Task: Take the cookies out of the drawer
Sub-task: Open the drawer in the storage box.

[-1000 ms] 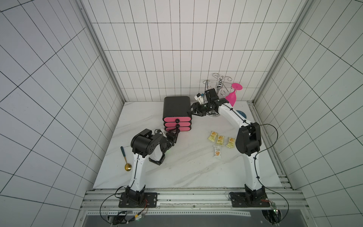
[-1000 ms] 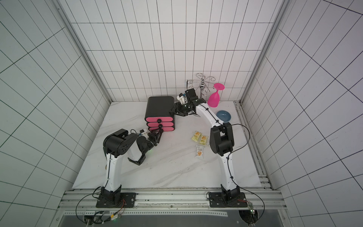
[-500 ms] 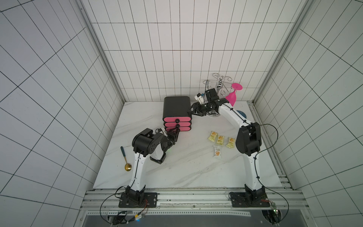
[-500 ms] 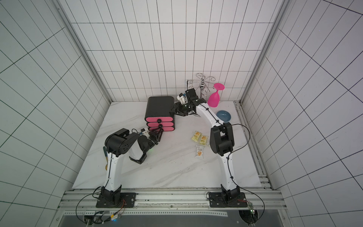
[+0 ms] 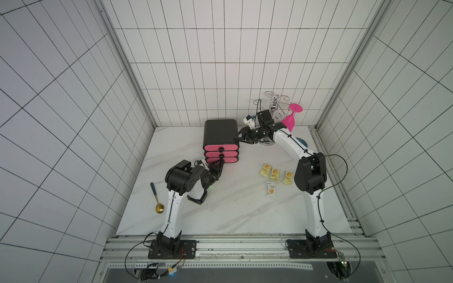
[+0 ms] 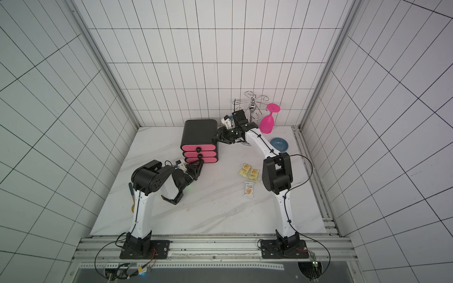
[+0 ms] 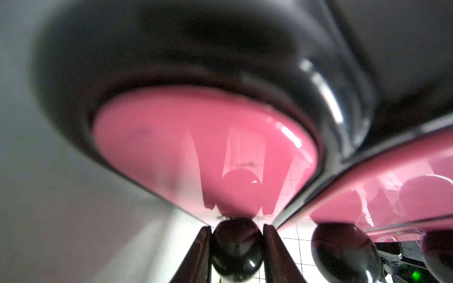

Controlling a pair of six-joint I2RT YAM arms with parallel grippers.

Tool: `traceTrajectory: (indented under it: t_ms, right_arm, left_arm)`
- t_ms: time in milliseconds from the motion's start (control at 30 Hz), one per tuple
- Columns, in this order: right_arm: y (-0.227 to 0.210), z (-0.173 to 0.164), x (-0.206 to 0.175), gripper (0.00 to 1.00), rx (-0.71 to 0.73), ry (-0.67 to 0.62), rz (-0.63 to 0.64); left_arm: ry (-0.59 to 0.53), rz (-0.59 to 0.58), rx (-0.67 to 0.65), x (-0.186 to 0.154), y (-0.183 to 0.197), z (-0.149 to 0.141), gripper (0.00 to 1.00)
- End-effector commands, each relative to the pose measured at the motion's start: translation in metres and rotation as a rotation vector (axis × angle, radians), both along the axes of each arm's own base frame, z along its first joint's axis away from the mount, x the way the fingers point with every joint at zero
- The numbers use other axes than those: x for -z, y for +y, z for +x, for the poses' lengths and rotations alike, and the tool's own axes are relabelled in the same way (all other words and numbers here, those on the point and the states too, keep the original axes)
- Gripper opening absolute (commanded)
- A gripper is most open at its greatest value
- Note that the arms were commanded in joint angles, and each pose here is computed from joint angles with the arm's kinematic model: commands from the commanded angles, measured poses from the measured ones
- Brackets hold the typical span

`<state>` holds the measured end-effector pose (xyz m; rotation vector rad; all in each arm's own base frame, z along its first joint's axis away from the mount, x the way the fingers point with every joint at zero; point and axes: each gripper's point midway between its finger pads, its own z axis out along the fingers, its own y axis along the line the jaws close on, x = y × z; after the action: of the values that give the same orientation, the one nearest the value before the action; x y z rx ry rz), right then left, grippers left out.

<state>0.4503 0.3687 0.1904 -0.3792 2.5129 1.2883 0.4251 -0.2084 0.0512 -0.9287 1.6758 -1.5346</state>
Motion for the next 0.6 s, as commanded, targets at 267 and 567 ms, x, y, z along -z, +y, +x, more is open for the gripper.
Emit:
traceTrajectory:
  t_ms: [267,567]
  right_arm:
    - [-0.002,-0.022,0.055,0.5,-0.015,0.137,-0.109]
    - [-0.004,-0.023,0.055,0.49,-0.005,0.144,-0.114]
  left_arm:
    - [0.191,0.097,0.109,0.058,-0.015,-0.052,0.22]
    - [0.249,0.118,0.149,0.063,-0.017,-0.089,0.21]
